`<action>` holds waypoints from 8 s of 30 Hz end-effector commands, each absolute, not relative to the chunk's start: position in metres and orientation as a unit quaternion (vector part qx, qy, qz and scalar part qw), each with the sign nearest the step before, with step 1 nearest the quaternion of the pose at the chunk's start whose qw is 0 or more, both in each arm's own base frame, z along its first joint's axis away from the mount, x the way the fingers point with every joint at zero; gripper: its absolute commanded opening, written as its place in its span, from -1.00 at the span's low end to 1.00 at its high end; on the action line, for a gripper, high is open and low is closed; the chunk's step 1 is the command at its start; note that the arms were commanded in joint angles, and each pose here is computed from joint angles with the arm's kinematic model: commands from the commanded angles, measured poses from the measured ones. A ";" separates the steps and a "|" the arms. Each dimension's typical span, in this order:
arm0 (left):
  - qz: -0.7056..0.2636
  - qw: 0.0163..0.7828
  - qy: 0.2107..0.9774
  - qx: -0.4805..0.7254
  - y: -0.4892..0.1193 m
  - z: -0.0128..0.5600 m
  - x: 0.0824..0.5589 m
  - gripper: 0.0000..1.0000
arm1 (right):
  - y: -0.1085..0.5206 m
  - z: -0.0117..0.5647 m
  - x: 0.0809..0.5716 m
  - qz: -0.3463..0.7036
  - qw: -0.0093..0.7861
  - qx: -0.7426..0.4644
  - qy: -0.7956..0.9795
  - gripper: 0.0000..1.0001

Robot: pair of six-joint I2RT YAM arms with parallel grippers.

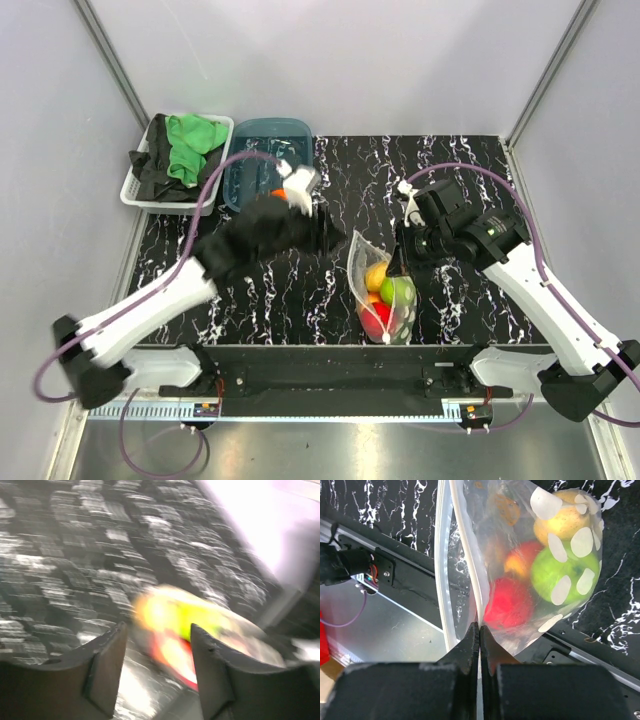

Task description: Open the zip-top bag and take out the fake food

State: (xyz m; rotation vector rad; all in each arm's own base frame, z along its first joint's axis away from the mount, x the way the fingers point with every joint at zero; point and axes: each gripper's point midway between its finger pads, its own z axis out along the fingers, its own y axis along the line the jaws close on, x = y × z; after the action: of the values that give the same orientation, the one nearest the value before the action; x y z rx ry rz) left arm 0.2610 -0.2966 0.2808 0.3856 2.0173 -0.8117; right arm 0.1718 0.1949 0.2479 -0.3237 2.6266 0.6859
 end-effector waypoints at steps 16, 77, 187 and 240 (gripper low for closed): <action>-0.327 0.406 0.818 0.243 -0.400 0.242 0.147 -0.94 | 0.201 0.266 0.146 0.308 0.196 -0.095 0.926 -1.00; -0.308 0.251 0.809 0.434 -0.391 0.114 0.108 -0.52 | 0.186 0.232 0.133 0.293 0.184 -0.060 0.937 -1.00; -0.385 0.415 0.784 0.254 -0.413 0.296 0.106 -0.07 | 0.185 0.250 0.123 0.322 0.203 -0.067 0.922 -1.00; -0.316 0.368 0.850 0.203 -0.385 0.206 0.203 0.19 | 0.233 0.314 0.179 0.354 0.257 -0.153 0.886 -1.00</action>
State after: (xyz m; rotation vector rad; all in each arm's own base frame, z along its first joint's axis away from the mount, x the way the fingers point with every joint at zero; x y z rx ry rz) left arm 0.1915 -0.3996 0.1697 0.5826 2.2863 -0.7916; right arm 0.1657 0.2055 0.2749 -0.2723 2.5671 0.8196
